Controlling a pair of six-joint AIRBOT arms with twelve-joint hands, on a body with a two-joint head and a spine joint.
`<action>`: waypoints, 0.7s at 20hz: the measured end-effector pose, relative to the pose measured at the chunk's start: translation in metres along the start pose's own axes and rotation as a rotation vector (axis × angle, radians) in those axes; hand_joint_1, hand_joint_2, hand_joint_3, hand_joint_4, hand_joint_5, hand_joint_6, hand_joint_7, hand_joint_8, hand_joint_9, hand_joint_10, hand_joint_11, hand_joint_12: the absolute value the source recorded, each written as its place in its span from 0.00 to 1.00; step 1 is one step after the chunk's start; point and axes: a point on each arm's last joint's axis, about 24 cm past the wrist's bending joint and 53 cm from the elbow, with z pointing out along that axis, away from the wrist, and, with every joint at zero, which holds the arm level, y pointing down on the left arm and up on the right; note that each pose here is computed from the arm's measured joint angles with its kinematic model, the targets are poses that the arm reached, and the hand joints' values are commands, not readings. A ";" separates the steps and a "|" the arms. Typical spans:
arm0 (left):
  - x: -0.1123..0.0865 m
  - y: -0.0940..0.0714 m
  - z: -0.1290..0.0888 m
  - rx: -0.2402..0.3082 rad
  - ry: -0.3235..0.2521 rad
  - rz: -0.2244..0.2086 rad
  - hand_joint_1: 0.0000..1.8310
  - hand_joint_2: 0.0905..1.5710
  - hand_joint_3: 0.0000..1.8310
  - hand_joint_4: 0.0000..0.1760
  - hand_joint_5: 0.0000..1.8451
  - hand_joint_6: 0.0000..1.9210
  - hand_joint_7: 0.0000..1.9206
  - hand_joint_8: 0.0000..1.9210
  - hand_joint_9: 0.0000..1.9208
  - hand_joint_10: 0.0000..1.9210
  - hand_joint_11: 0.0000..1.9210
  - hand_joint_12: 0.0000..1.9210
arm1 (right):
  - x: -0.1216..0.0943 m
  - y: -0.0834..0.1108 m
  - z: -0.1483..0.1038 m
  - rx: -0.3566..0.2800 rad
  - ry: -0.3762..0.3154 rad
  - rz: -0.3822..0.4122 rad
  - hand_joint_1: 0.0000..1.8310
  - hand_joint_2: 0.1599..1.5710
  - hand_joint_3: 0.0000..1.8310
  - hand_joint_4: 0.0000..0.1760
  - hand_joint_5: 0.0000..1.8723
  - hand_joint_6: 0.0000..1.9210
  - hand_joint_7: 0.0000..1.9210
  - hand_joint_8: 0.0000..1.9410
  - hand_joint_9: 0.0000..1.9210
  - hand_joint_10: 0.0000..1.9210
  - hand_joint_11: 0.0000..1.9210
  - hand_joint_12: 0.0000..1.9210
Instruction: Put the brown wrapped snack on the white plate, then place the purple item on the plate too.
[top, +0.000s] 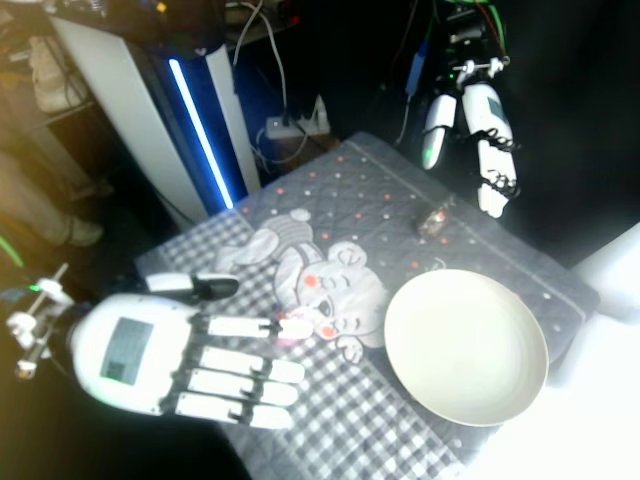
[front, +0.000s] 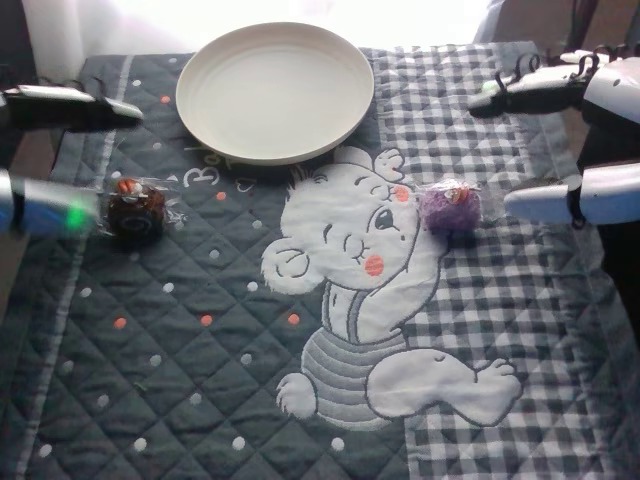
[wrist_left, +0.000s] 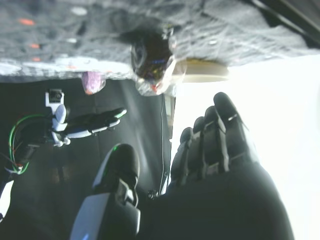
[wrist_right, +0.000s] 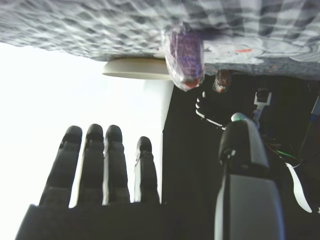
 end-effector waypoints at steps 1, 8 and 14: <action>0.006 0.001 0.010 -0.010 0.024 0.027 0.42 0.54 0.00 0.72 0.25 0.00 0.23 0.01 0.23 0.02 0.05 0.38 | 0.001 -0.001 0.000 0.006 0.002 0.001 0.42 0.66 0.01 0.19 0.25 0.00 0.20 0.00 0.21 0.01 0.05 0.45; 0.026 0.013 0.045 -0.094 0.132 0.198 0.45 0.55 0.00 0.71 0.32 0.00 0.34 0.00 0.36 0.01 0.13 0.46 | 0.000 -0.001 0.000 0.002 0.000 0.001 0.39 0.66 0.00 0.28 0.25 0.00 0.21 0.00 0.22 0.00 0.06 0.44; 0.023 0.019 0.063 -0.121 0.117 0.199 0.69 0.69 0.00 0.00 0.58 0.31 0.49 0.66 0.45 0.63 0.30 0.85 | 0.002 0.000 0.001 -0.001 0.002 0.004 0.46 0.67 0.00 0.18 0.26 0.00 0.23 0.00 0.22 0.00 0.04 0.46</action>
